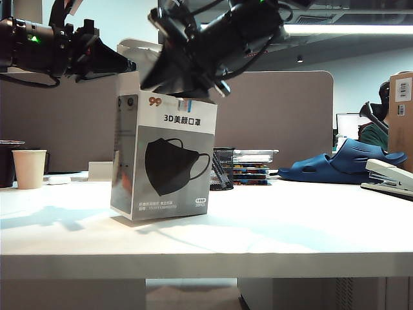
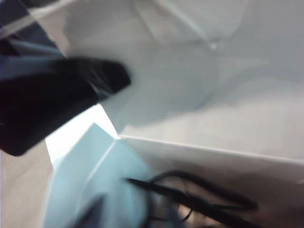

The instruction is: Put the mask into the mask box.

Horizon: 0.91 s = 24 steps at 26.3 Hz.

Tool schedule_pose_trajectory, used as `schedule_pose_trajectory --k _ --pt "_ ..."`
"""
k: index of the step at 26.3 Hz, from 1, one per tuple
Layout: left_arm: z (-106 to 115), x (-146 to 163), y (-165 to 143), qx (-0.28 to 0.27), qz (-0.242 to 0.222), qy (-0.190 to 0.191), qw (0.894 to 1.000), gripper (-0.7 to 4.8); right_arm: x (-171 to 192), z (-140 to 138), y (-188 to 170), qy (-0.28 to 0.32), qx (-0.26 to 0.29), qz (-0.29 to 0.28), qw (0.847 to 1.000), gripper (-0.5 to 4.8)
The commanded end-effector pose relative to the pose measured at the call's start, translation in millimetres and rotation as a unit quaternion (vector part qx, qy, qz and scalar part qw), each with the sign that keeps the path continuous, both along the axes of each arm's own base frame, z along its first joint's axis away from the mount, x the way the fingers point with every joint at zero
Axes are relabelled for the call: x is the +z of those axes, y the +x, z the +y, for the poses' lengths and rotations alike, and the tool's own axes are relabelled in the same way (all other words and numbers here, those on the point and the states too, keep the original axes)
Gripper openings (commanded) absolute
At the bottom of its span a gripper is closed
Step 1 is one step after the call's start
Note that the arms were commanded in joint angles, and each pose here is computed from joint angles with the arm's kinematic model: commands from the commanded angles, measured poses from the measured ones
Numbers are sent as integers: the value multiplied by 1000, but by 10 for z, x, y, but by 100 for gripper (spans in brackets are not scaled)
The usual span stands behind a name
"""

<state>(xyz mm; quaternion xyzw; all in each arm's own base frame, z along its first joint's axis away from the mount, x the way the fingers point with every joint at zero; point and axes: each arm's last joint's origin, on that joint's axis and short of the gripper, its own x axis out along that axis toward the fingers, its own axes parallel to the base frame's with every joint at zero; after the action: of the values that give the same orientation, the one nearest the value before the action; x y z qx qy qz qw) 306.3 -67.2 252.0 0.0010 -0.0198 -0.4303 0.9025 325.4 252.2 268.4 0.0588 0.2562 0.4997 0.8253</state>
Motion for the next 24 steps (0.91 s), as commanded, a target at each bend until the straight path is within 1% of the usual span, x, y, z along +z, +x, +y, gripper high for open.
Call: schedule_pose_trajectory --k 1,6,10,12,14,16,17,18,19,20,21,22,24 --pt "5 24 -3 2 -8 0 1000 -5 110 -8 -12 16 -3 -21 1000 221" --pt "7 15 1 10 -3 1 1000 -5 140 -11 -2 25 -4 -33 999 221" --pt "28 -1 21 55 6 1 998 -5 208 -41 -8 32 -8 -44 999 220" --pt "44 -3 33 84 7 0 996 -5 258 -67 -15 35 -13 -51 998 205" --pt "57 -1 44 111 7 -1 994 -5 309 -94 -24 36 -25 -60 997 205" --pt "73 -1 55 144 8 -2 989 -5 411 -164 -30 35 -45 -84 995 198" --pt "76 -3 57 150 8 -2 989 -5 439 -183 -33 33 -49 -94 994 198" --pt "78 -2 59 155 8 -2 988 -5 484 -217 -39 31 -56 -106 992 183" --pt "80 -2 60 159 8 -2 987 -5 514 -237 -46 30 -60 -114 991 141" --pt "80 -2 60 160 8 -2 987 -5 561 -273 -55 30 -64 -124 990 76" --pt "80 -2 60 160 8 -3 987 -5 595 -294 -65 29 -65 -133 989 30" --pt "80 -1 60 160 8 -3 987 -5 631 -317 -75 28 -64 -145 987 -6" --pt "79 -1 59 157 8 -3 987 -5 698 -356 -98 21 -77 -166 983 -9"
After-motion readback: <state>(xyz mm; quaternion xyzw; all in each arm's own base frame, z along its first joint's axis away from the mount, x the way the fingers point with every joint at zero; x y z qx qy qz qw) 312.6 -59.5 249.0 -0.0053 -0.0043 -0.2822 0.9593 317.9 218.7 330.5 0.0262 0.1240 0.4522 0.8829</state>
